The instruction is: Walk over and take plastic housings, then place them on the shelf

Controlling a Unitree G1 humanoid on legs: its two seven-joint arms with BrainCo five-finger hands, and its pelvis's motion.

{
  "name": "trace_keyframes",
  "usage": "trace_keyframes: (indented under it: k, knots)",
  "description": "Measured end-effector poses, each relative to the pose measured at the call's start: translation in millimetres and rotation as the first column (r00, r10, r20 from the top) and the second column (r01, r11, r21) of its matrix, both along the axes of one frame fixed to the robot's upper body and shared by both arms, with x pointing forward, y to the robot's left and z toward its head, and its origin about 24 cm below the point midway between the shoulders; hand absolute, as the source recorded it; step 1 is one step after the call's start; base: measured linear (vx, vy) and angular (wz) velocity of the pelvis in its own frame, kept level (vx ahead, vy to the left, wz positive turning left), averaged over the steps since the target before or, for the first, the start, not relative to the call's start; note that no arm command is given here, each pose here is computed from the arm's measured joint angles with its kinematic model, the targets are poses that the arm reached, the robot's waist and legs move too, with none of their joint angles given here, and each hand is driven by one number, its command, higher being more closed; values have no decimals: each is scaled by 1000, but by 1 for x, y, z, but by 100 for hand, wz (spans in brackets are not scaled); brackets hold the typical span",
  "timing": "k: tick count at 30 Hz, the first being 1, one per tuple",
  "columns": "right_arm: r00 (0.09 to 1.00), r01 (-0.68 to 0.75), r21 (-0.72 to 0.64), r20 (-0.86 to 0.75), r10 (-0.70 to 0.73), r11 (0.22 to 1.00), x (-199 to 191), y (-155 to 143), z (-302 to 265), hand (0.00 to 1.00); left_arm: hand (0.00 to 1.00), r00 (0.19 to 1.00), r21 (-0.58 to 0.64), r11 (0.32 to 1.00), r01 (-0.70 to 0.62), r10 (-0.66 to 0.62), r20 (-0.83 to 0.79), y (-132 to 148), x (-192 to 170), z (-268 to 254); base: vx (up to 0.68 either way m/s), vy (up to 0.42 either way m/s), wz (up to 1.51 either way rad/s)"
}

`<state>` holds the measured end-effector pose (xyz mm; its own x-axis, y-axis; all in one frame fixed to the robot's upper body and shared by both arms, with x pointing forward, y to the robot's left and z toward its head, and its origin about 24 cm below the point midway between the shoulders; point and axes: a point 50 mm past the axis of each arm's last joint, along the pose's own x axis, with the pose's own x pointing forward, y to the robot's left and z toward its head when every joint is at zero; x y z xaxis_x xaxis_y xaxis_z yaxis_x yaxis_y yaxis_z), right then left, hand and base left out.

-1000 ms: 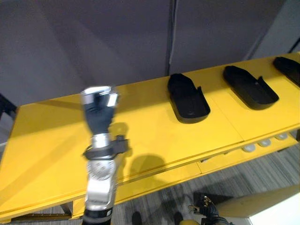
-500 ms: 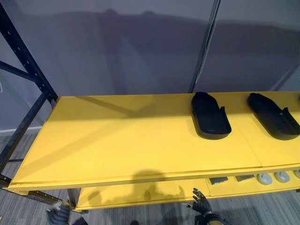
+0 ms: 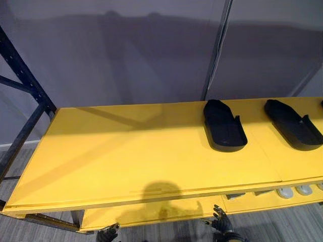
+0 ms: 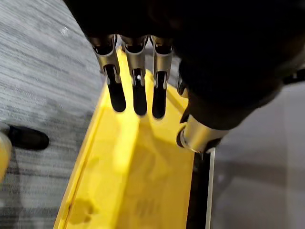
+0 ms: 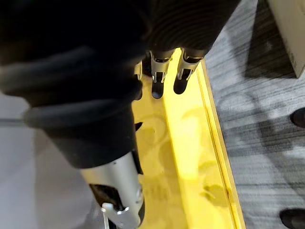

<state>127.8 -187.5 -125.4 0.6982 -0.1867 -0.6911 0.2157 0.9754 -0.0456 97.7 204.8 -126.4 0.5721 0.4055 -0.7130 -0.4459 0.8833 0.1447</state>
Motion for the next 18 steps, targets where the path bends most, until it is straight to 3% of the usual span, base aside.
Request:
trace_keyframes:
  k: [7, 18]
  knots:
    - [1000, -12, -40, 4, 12, 999, 4, -1, 2, 0, 0, 991, 22, 992, 127, -128, 36, -12, 21, 4, 38, 6, -4]
    - [998, -51, -96, 29, 54, 994, 15, -4, 7, 0, 0, 987, 25, 988, 153, -154, 48, -14, 28, 5, -73, 43, -34]
